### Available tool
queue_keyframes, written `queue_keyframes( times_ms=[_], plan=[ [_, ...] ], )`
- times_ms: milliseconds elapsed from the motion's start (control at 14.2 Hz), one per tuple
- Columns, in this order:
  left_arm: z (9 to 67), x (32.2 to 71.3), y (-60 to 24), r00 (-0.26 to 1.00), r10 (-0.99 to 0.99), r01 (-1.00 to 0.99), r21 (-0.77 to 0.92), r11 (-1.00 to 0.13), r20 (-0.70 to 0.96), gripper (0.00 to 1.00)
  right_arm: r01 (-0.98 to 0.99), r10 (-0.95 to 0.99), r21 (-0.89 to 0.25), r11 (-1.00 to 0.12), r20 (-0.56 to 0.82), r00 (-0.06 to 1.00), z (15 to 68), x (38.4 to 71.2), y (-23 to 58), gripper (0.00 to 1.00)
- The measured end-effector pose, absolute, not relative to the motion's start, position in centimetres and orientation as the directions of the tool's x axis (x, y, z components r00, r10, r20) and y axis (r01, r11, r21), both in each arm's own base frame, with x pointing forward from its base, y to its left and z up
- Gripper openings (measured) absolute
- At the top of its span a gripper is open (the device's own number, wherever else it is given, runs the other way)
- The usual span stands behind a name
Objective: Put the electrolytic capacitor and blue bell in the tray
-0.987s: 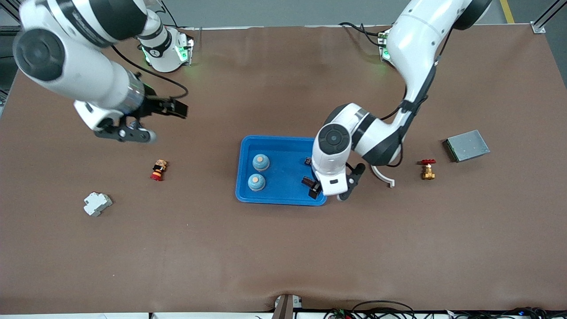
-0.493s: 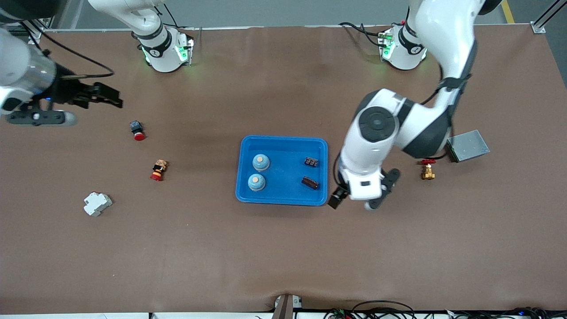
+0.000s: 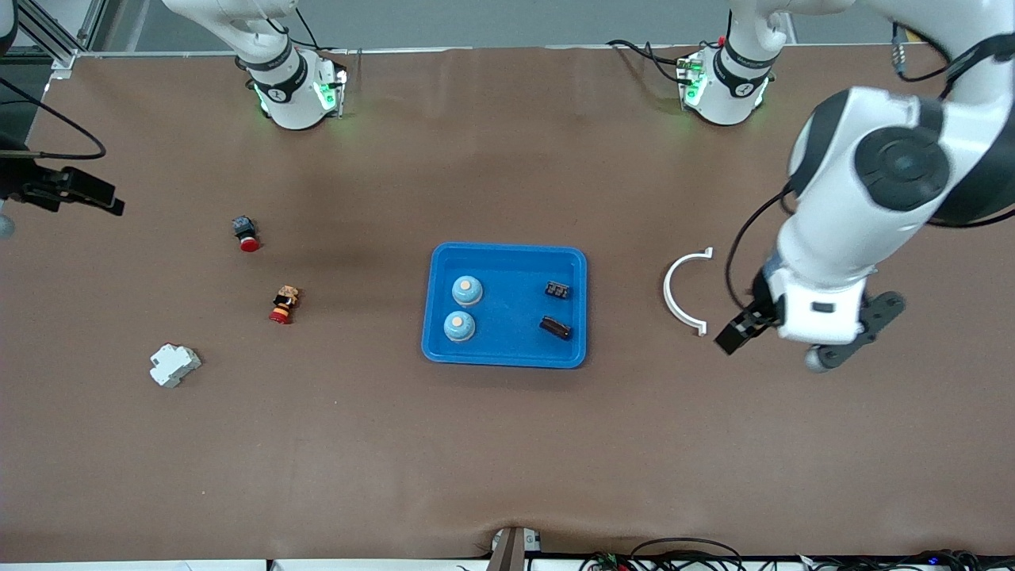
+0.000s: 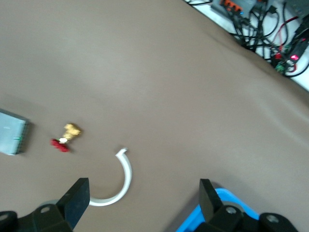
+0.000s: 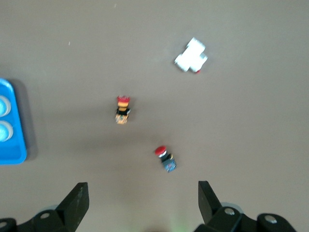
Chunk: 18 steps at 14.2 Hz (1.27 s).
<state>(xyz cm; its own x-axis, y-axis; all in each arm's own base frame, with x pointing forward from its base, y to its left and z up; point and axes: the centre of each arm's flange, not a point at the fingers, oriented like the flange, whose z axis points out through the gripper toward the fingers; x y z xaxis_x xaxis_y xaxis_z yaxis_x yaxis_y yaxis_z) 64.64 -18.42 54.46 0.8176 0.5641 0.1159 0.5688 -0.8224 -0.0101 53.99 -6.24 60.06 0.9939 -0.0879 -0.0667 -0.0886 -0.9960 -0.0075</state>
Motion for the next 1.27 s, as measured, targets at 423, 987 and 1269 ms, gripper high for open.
queue_keyframes(
  times_ms=[423,987,1269],
  plan=[
    [63.3,60.9,-11.6,0.86,0.491,0.497,-0.009,-0.868,0.137,1.0,-0.072,-0.072,-0.004,-0.997,-0.006,0.997,61.0,54.6,-6.6,1.0],
    [65.8,58.1,-5.8,0.955,0.285,0.291,-0.076,-0.954,0.086,1.0,-0.065,-0.065,0.005,-0.998,0.011,0.998,61.7,55.8,-6.2,1.0],
    [67.0,55.4,-2.6,0.983,0.171,0.178,-0.097,-0.979,0.073,1.0,-0.077,-0.077,-0.004,-0.997,0.073,0.994,61.6,57.1,-6.6,1.0]
  ],
)
